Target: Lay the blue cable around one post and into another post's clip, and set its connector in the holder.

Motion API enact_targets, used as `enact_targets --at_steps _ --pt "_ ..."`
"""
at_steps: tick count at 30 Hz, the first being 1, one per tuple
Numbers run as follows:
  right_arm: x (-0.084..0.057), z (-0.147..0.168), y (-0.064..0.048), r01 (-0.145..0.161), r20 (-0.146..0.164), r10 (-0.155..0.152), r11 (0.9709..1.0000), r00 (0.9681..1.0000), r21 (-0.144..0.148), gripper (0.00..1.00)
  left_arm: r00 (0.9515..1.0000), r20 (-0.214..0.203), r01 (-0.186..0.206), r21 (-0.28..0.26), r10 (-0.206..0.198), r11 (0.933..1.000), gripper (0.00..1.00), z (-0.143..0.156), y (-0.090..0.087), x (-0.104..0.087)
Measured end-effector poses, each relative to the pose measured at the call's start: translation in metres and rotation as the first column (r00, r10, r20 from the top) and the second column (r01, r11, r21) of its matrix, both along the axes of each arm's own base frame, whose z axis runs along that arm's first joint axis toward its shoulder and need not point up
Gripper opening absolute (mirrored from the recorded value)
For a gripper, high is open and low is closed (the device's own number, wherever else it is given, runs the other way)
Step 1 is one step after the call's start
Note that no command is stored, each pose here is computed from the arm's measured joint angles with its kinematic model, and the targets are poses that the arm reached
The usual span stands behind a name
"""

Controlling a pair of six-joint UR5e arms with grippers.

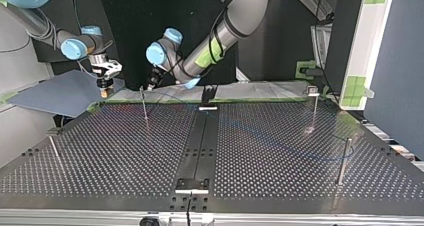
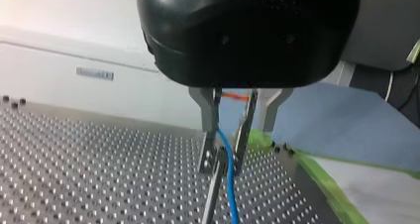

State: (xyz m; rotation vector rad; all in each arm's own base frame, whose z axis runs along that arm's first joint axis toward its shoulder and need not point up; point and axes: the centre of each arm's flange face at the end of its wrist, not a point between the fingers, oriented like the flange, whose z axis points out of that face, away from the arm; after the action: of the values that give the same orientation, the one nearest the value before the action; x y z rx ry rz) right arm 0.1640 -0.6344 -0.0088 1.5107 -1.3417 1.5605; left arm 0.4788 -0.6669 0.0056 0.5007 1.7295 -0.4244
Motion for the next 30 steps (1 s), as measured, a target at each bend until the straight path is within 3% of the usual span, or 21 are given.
enact_targets --at_steps 8,30 --pt "0.003 0.0 0.001 -0.007 0.0 0.007 1.0 1.0 0.0 0.0 0.9998 -0.002 0.02 0.008 -0.02 0.9998 1.0 0.004 -0.002 -0.01" --pt "0.005 0.0 0.002 -0.02 0.002 0.02 0.9998 0.9998 0.001 0.0 0.9996 -0.013 0.027 0.001 -0.027 0.9996 1.0 0.002 -0.006 -0.019"
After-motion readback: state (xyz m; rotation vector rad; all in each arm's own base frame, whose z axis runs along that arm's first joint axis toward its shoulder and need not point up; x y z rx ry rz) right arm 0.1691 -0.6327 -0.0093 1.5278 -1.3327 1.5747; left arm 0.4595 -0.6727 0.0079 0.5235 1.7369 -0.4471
